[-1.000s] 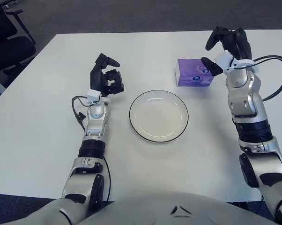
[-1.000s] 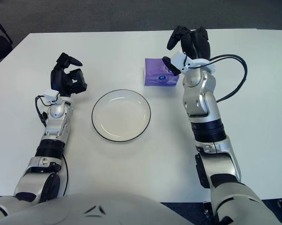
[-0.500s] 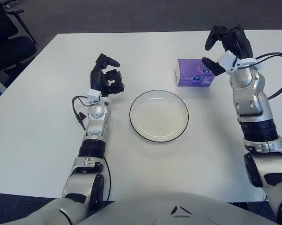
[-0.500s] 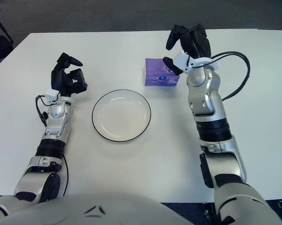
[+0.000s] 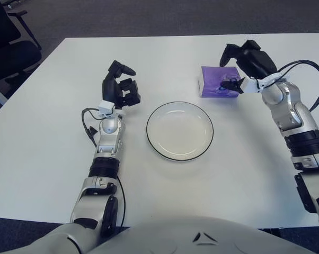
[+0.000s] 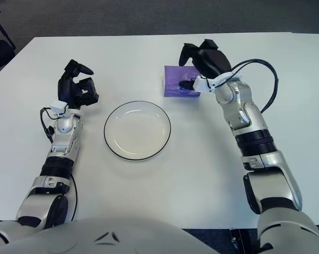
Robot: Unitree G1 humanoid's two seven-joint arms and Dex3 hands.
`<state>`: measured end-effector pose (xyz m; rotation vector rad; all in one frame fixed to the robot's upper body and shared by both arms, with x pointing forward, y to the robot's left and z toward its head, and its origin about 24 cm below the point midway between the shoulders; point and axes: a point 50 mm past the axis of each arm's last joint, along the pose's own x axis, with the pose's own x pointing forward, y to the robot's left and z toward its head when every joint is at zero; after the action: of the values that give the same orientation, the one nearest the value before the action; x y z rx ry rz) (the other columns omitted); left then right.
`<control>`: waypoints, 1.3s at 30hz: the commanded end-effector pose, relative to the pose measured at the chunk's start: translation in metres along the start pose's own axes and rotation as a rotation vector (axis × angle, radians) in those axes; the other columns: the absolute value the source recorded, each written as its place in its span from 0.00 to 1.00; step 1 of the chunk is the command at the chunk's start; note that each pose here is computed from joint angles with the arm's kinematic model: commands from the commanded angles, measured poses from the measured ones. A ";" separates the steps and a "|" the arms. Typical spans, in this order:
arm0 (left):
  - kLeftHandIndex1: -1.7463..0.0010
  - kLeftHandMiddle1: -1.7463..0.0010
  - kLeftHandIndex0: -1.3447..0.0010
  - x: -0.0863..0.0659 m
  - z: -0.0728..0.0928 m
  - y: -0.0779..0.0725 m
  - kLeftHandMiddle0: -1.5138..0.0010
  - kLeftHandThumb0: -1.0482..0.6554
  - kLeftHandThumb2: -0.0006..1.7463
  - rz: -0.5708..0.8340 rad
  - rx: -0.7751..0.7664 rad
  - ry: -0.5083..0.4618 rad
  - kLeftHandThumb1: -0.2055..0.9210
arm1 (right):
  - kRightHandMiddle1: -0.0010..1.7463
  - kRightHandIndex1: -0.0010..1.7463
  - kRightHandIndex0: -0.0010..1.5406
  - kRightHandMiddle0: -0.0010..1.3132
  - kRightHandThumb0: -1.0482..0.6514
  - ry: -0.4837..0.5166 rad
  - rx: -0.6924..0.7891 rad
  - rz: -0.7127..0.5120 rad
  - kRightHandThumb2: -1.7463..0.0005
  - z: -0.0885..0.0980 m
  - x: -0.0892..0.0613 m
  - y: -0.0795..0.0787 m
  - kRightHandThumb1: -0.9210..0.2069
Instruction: Put the tissue paper into the plate.
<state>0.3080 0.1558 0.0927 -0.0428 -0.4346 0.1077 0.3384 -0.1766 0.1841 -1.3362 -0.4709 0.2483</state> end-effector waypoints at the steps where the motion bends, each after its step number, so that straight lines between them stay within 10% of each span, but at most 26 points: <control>1: 0.00 0.00 0.59 -0.074 -0.062 0.006 0.14 0.35 0.70 0.065 -0.017 0.337 0.53 | 0.47 0.26 0.01 0.00 0.05 -0.063 -0.112 0.087 0.71 -0.001 0.004 -0.005 0.18; 12: 0.00 0.00 0.58 -0.075 -0.062 0.005 0.13 0.35 0.71 0.063 -0.019 0.343 0.52 | 0.16 0.00 0.00 0.00 0.00 -0.118 -0.129 0.271 0.78 0.001 0.015 0.004 0.01; 39: 0.00 0.00 0.58 -0.076 -0.062 0.002 0.14 0.35 0.71 0.064 -0.018 0.344 0.52 | 0.05 0.00 0.00 0.00 0.00 -0.123 -0.134 0.481 0.71 0.004 0.039 0.026 0.00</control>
<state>0.3081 0.1554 0.0927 -0.0426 -0.4341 0.1060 0.3658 -0.1591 0.1590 -1.5250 -0.2585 0.7012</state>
